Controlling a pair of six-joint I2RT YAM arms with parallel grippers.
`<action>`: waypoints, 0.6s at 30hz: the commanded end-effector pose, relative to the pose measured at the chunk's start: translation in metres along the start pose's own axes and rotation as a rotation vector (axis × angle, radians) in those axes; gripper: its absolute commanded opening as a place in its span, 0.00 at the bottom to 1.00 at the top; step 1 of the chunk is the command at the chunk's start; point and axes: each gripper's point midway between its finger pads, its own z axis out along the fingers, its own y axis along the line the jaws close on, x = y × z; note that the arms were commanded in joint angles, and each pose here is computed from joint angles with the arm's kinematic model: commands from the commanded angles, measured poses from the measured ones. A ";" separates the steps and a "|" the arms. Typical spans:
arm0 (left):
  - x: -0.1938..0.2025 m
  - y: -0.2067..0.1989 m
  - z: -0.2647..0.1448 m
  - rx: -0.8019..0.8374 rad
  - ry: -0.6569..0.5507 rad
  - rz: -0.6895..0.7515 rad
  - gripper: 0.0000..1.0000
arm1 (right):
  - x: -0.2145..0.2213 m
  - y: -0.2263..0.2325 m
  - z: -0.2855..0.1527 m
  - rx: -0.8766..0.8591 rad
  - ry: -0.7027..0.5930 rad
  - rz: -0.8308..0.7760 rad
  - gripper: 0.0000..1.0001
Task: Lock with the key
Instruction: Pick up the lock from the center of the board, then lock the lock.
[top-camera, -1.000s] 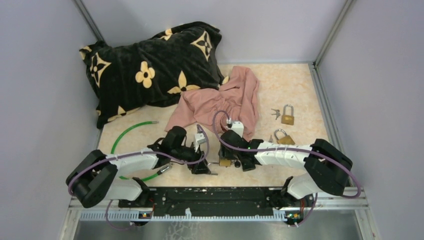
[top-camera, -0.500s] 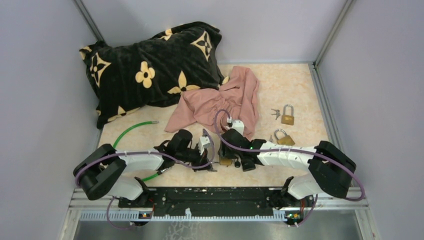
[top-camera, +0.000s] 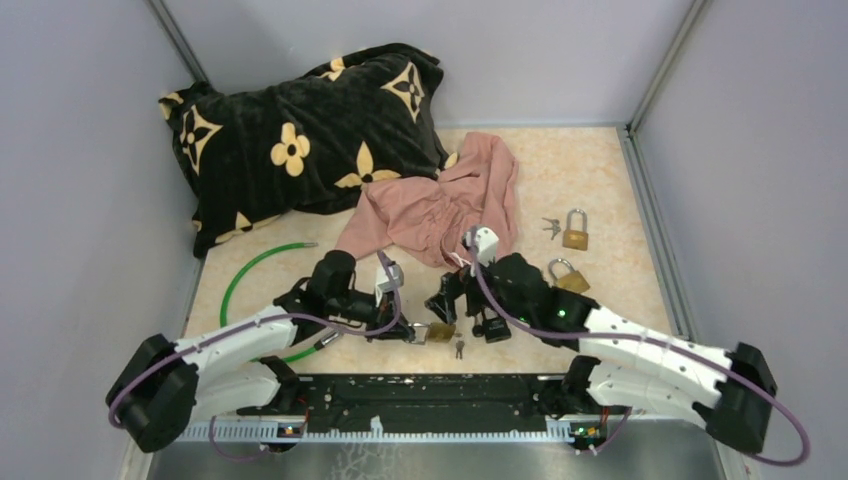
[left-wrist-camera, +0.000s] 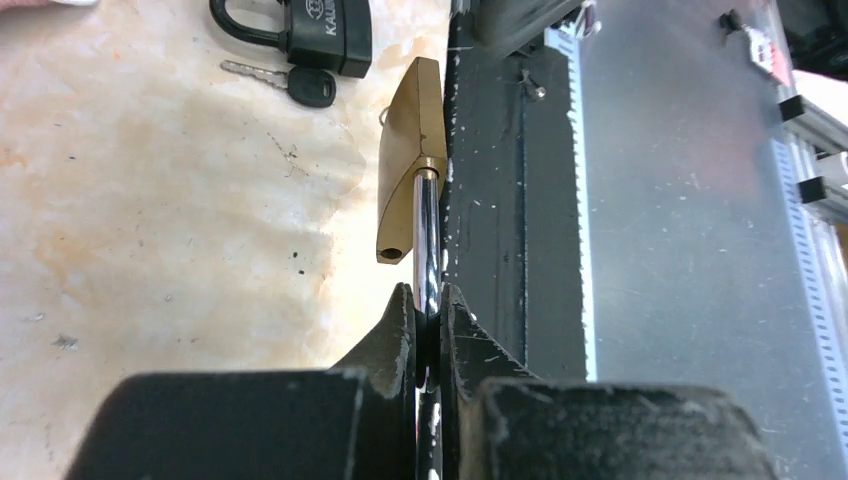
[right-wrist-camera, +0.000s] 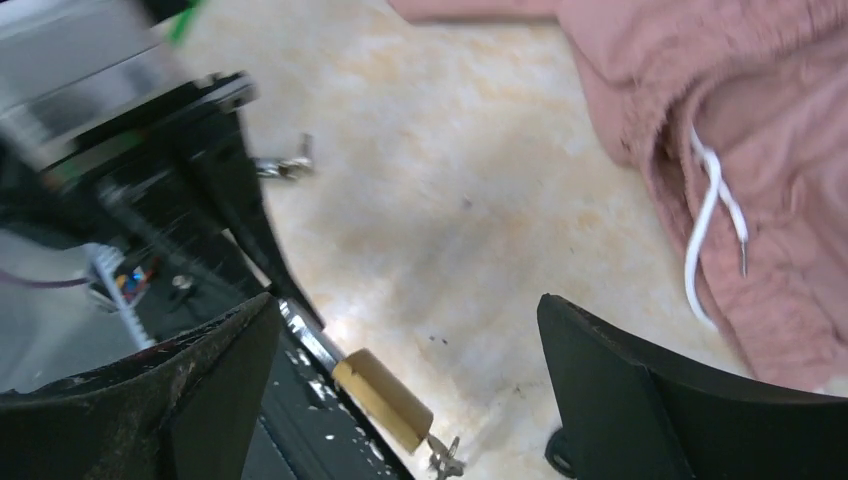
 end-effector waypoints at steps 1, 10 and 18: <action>-0.046 -0.028 -0.025 0.117 -0.125 0.103 0.00 | -0.040 0.046 -0.039 -0.306 -0.259 -0.193 0.98; -0.112 -0.064 -0.075 0.101 -0.317 0.340 0.00 | -0.053 0.081 -0.080 -0.559 -0.513 -0.346 0.98; -0.124 -0.083 -0.084 0.133 -0.353 0.381 0.00 | -0.061 0.107 -0.066 -0.659 -0.448 -0.411 0.88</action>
